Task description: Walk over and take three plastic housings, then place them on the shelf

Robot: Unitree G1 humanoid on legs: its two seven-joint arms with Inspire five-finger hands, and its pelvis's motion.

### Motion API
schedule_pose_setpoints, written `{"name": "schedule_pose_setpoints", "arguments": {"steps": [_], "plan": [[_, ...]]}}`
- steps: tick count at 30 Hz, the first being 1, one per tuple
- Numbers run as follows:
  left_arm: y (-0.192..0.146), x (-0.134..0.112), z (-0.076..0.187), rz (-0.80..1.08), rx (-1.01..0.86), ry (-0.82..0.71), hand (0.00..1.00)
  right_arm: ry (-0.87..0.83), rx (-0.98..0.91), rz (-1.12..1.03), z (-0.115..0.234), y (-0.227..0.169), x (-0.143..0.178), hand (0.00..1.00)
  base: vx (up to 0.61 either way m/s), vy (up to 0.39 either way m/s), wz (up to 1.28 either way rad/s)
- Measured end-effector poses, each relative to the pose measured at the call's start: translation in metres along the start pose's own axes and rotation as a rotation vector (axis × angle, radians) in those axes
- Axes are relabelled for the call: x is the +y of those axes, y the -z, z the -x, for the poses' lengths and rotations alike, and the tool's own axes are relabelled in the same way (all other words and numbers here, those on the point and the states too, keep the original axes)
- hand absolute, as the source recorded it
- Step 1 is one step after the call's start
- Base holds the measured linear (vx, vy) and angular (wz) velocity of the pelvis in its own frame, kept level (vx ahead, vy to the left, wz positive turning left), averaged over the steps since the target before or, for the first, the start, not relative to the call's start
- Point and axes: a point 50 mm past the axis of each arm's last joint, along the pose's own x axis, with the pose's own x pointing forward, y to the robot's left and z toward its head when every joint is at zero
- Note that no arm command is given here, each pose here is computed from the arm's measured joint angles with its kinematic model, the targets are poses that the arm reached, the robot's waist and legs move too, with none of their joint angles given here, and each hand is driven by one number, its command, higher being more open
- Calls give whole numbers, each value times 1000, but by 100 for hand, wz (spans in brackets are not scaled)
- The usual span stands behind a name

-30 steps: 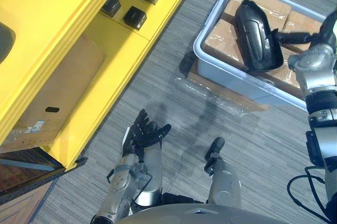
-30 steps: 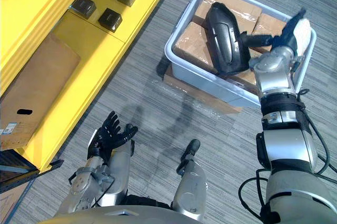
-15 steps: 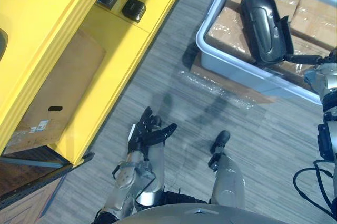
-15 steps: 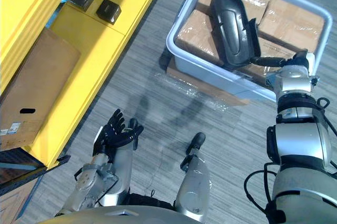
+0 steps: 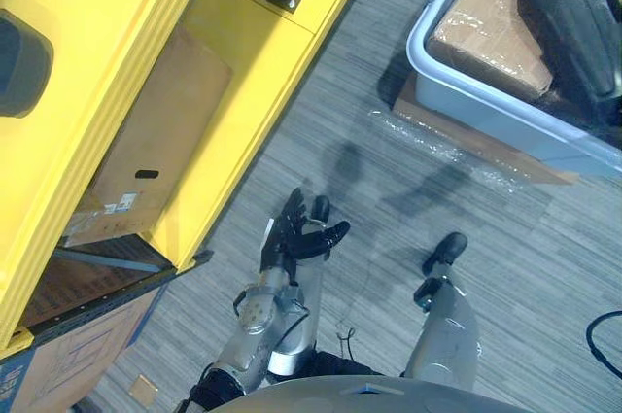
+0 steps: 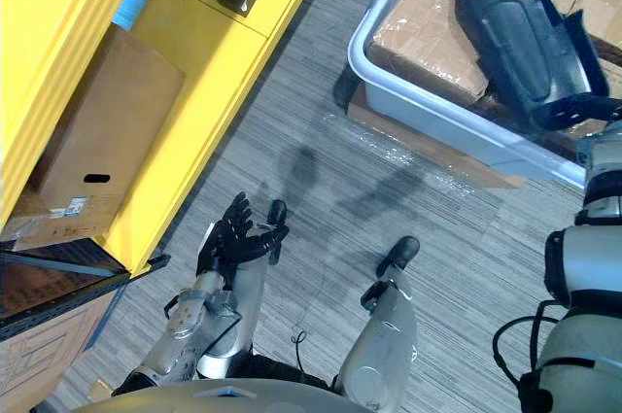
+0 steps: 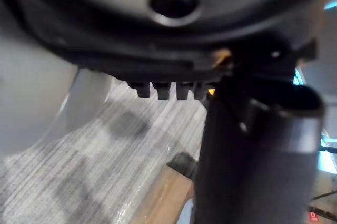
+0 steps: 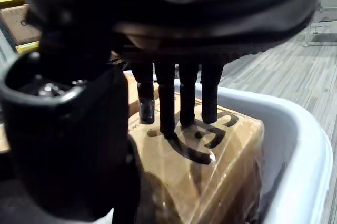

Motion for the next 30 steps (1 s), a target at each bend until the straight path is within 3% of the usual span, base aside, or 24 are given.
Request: {"name": "schedule_pose_setpoints", "arguments": {"steps": [7, 19, 23, 30], "plan": [[5, -6, 3, -1, 18, 51, 100, 5, 8, 42, -4, 8, -9, 0, 76, -8, 3], [5, 11, 16, 84, 15, -30, 100, -169, -96, 82, 7, -4, 34, 0, -19, 9, -2], [-11, 23, 13, 163, -52, -84, 100, -192, -267, 79, 22, -36, 52, 0, 3, 0, -2], [-75, 30, 10, 233, -319, -43, 100, -136, -666, -23, 75, -103, 75, 0, 20, -11, -2]]}}
